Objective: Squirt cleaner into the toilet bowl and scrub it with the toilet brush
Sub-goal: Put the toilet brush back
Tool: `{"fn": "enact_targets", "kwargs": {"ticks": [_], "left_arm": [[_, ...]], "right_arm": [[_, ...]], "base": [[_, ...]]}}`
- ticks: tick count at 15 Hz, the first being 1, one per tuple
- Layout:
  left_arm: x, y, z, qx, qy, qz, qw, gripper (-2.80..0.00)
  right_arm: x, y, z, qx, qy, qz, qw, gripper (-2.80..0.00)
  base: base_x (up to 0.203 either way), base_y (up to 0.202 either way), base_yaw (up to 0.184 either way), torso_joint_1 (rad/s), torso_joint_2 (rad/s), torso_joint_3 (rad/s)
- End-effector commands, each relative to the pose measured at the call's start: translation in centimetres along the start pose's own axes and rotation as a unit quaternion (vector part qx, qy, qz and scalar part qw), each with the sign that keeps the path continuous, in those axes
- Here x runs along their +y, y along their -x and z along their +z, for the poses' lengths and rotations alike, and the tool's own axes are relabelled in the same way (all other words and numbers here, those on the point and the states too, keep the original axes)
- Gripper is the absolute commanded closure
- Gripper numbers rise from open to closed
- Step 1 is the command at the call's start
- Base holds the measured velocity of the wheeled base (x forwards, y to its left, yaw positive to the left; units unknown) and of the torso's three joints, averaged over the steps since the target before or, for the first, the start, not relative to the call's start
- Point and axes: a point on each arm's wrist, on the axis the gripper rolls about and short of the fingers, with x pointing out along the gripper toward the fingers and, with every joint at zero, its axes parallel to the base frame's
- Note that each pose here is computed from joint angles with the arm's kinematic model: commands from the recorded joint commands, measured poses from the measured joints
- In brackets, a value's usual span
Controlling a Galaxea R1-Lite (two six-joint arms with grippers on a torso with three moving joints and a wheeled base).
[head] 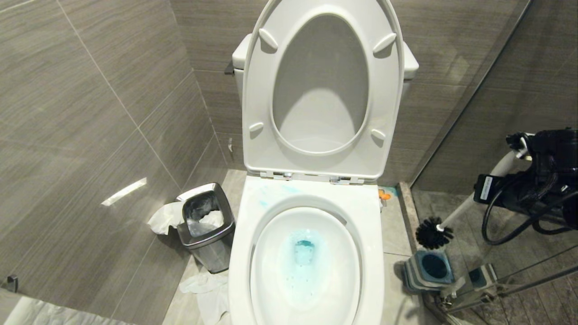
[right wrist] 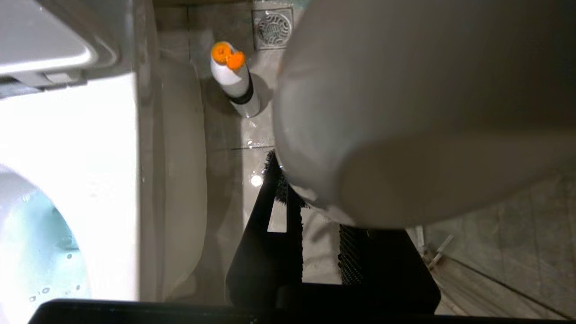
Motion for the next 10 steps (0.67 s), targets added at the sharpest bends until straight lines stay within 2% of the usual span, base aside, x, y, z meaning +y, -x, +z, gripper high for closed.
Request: {"fn": "enact_targets", "kwargs": {"ticks": [1, 4, 10], "left_arm": [[0.0, 0.0, 0.0, 0.001, 0.000, 0.000, 1.0000, 0.00], [0.0, 0.0, 0.0, 0.001, 0.000, -0.001, 1.0000, 0.00], [0.0, 0.0, 0.0, 0.001, 0.000, 0.000, 1.0000, 0.00]], "right_arm": [[-1.1, -0.7, -1.9, 0.026, -0.002, -0.016, 1.000, 0.00], [-2.5, -1.7, -3.6, 0.052, -0.009, -0.036, 0.998, 0.00], [-4.0, -5.1, -6.0, 0.051, -0.018, -0.060, 0.997, 0.00]], "base": [[0.000, 0.000, 0.000, 0.000, 0.00, 0.000], [0.000, 0.000, 0.000, 0.000, 0.00, 0.000], [0.000, 0.000, 0.000, 0.000, 0.00, 0.000]]}}
